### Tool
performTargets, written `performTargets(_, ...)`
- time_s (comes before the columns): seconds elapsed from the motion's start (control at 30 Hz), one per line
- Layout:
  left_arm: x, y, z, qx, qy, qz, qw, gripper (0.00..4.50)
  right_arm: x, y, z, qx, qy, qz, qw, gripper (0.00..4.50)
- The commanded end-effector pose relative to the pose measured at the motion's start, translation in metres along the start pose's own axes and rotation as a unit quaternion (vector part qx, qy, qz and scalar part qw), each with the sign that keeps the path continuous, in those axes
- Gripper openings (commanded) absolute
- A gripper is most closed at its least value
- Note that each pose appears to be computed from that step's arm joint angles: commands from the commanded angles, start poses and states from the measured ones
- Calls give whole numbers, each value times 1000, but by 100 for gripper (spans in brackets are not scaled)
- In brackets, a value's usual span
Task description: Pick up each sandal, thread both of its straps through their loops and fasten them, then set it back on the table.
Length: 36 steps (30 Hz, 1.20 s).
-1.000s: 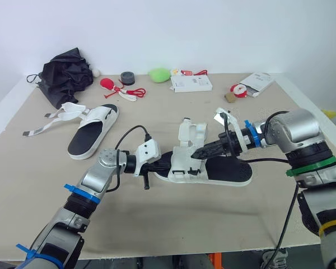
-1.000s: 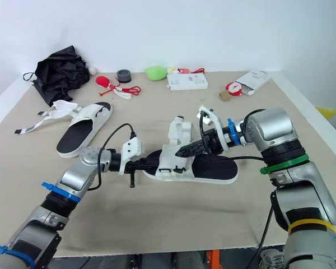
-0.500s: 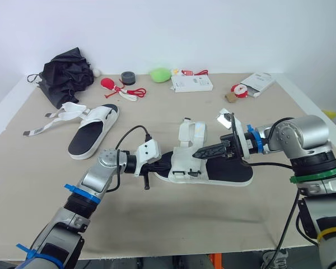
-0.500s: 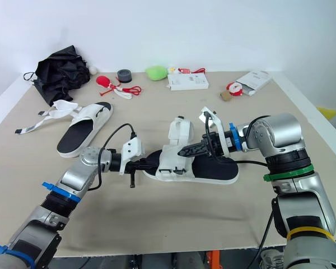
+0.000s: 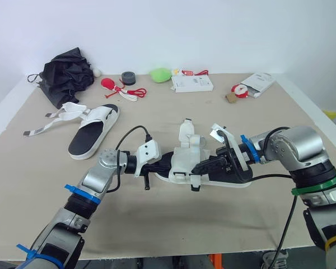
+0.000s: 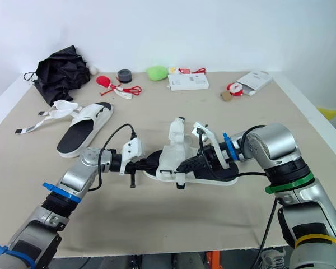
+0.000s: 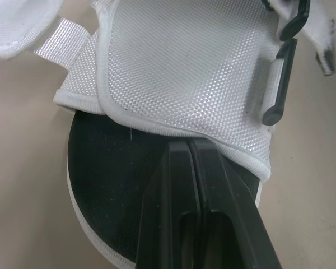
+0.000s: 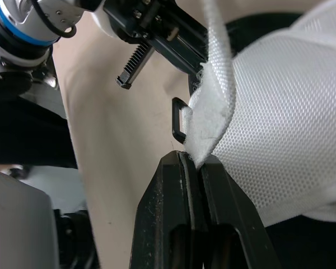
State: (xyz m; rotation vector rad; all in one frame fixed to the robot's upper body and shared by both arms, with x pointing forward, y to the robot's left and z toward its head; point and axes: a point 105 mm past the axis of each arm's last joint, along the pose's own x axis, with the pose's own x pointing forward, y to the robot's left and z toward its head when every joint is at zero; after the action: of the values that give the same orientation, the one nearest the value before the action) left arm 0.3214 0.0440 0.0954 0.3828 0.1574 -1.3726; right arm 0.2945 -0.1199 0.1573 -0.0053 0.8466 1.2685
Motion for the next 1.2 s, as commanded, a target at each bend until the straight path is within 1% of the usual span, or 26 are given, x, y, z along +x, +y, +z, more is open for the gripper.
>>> performTargets(0.03,2,-17,-44,-53,70,-24,996,0,-4,8,1,-49,-3,5,999,2)
performTargets(0.1,2,-17,-44,-53,70,-24,996,0,-5,8,3,-45,-14,9,999,74)
performTargets(0.13,2,-17,-44,-53,70,-25,996,0,-7,6,4,-41,-20,3,999,103)
performTargets(0.23,3,-17,-43,-51,69,-26,996,0,-16,12,7,-28,-30,8,999,245)
performTargets(0.3,4,-16,-42,-50,68,-27,996,0,-23,15,9,-15,-43,11,999,324)
performTargets(0.37,5,-16,-41,-49,66,-28,996,0,-34,23,11,-20,-65,13,998,324)
performTargets(0.5,6,-17,-39,-45,64,-35,996,0,-53,28,4,-32,-101,-23,994,324)
performTargets(0.6,5,-17,-40,-38,69,-42,996,0,-51,44,-22,-59,-74,-44,995,324)
performTargets(0.67,4,-17,-41,-22,80,-50,995,0,-38,52,-49,-51,-48,-54,996,324)
performTargets(0.7,3,-16,-41,-15,85,-53,995,0,-33,50,-62,-49,-32,-74,996,324)
performTargets(0.77,3,-14,-41,-5,91,-58,994,0,-26,46,-73,-44,-27,-96,994,324)
performTargets(0.83,3,-15,-40,13,100,-69,993,0,-21,41,-75,-39,-40,-111,992,324)
performTargets(0.9,3,-14,-39,24,104,-75,991,0,-16,41,-68,-29,-67,-102,992,324)
performTargets(1.0,4,-13,-37,26,102,-76,992,0,-12,40,-61,-22,-89,-95,991,324)
performTargets(1.07,5,-13,-36,25,100,-74,992,0,-8,37,-58,-20,-92,-95,991,324)
performTargets(1.2,5,-14,-37,23,99,-75,992,0,0,43,-45,-8,-117,-58,991,324)
